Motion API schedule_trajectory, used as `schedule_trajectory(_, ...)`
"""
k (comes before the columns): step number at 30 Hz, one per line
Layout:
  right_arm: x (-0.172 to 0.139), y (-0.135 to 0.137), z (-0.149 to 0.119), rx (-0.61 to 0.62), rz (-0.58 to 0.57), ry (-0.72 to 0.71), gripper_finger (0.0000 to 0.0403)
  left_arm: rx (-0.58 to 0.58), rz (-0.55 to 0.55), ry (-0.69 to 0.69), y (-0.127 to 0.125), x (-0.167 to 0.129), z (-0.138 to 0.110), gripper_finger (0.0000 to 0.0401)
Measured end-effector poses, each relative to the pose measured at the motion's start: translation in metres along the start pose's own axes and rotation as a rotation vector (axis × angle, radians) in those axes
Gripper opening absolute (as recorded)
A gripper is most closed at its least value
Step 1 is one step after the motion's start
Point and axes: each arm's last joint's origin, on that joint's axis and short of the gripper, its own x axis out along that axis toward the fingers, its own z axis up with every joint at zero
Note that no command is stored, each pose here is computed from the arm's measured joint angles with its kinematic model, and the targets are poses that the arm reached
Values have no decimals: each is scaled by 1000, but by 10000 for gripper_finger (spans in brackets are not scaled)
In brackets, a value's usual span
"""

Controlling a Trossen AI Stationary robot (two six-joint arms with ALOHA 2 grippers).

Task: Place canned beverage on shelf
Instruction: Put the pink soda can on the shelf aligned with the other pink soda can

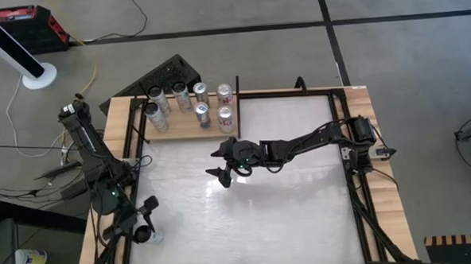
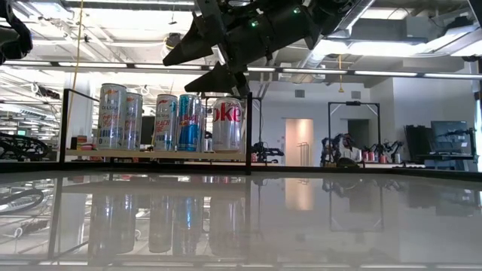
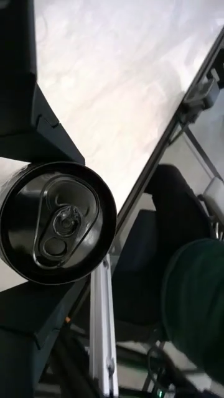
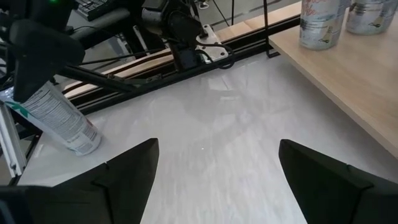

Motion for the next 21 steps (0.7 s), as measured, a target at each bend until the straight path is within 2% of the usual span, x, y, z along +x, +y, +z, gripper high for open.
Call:
schedule_trajectory(6,0,0,0,0,0,0,356,22,59,-7,2,-3,3,235)
schedule_trajectory(10,0,0,0,0,0,0,356,64,102,-55,3,-13,13,235)
schedule_trajectory(15,0,0,0,-2,0,0,356,101,233,-79,10,-26,20,235)
schedule_trajectory(21,0,0,0,-46,-1,3,356,59,429,-158,25,-40,29,235)
